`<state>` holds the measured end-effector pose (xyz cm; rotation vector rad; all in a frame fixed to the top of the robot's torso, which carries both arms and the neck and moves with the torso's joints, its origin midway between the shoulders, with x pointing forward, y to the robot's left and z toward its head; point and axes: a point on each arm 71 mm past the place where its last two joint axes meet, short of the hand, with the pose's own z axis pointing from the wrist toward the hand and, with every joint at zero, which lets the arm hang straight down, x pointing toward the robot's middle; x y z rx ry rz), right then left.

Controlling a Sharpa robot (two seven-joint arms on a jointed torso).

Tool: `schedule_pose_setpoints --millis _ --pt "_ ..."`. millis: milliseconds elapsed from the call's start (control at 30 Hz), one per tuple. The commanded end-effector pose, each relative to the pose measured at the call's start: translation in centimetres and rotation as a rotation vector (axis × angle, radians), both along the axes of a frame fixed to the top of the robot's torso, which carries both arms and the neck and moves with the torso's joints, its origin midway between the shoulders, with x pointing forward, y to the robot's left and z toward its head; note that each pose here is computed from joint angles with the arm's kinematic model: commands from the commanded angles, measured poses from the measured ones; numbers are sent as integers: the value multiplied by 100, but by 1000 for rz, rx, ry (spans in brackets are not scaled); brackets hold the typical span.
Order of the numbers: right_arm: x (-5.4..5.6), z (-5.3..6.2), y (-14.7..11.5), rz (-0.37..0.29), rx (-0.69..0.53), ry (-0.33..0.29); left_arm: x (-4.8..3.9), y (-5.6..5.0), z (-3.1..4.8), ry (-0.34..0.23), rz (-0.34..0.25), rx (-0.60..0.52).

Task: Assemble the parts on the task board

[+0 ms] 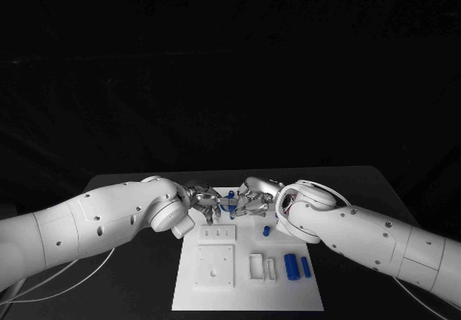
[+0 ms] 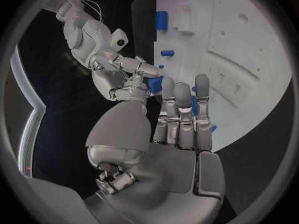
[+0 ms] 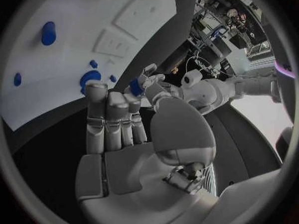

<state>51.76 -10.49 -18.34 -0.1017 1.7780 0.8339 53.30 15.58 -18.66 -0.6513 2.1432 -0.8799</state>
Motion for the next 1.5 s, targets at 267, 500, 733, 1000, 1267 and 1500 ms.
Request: schedule_pose_setpoints --millis 267,500,733,1000,1267,1500 --pt "-5 -22 23 15 -21 11 -44 -62 -6 28 -53 2" --pt "0 -27 8 12 -24 13 -50 -59 -11 34 -62 7" --pt "2 -33 17 14 -27 16 -55 -66 -14 39 -72 9" --pt "10 -45 16 13 -30 20 -58 -78 -9 34 -79 3" --pt "8 -53 29 17 -32 24 -59 -90 -9 33 -85 -2" --pt "11 -61 20 16 -34 26 -52 -88 -12 36 -80 -14"
